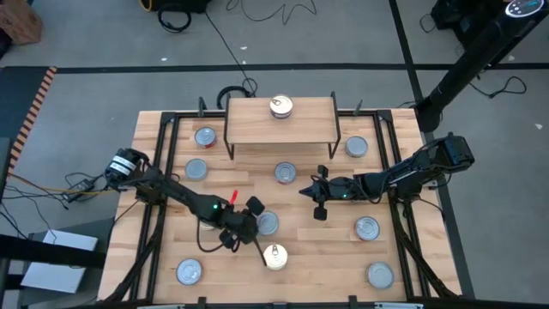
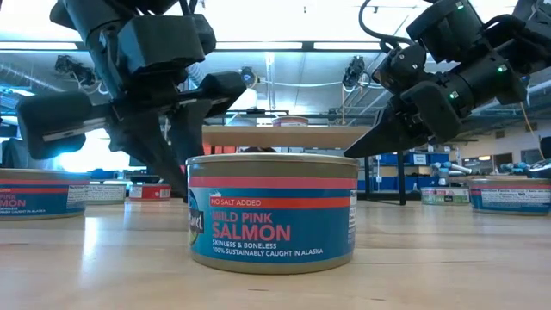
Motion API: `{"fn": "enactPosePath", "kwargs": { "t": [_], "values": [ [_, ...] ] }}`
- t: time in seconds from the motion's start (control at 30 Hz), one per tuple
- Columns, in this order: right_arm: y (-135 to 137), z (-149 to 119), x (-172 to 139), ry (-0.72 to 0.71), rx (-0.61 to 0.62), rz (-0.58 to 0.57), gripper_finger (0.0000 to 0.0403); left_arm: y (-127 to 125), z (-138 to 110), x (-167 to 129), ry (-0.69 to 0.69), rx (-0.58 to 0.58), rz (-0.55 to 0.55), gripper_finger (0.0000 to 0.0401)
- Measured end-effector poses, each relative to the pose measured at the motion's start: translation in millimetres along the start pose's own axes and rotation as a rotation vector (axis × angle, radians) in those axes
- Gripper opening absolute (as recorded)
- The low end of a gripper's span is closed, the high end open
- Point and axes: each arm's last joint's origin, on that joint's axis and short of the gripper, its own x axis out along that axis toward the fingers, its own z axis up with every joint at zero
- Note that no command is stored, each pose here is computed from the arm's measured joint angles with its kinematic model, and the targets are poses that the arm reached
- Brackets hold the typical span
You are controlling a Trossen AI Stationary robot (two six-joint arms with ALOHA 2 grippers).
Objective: Stack canned seafood by type on shelf
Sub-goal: Put the green tuna can on the shelf
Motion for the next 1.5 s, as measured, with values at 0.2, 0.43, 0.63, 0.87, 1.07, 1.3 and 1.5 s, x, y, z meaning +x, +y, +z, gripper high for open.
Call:
{"fn": "enactPosePath", "kwargs": {
  "t": [0.2, 0.43, 0.63, 0.87, 1.07, 1.3, 1.5],
  "values": [
    [0.0, 0.0, 0.0, 0.000, 0.000, 0.000, 0.0010, 0.4, 1.2, -0.9, -0.003, 0.000, 0.026, 0.0017],
    [0.0, 0.0, 0.0, 0.000, 0.000, 0.000, 0.0010, 2.7, 6.1, -4.8, 0.010, -0.014, -0.008, 0.0003],
    [0.0, 0.0, 0.0, 0.000, 0.000, 0.000, 0.0011, 19.0, 19.8, -17.1, -0.015, -0.082, -0.058, 0.0002],
    [0.0, -0.4, 0.0, 0.004, -0.001, 0.000, 0.0011, 38.4, 12.9, -24.0, 0.004, -0.178, -0.130, 0.0001],
    [0.0, -0.2, 0.0, 0.002, -0.001, 0.000, 0.0011, 27.5, 13.0, -22.4, 0.038, -0.082, -0.173, 0.0024],
    [0.0, -0.2, 0.0, 0.002, -0.001, 0.000, 0.0011, 21.2, 19.6, -16.7, 0.047, -0.008, -0.100, 0.0066],
    [0.0, -0.1, 0.1, 0.003, -0.001, 0.000, 0.0011, 18.4, 19.2, -4.1, 0.075, -0.002, -0.091, 0.0077]
  ]
}}
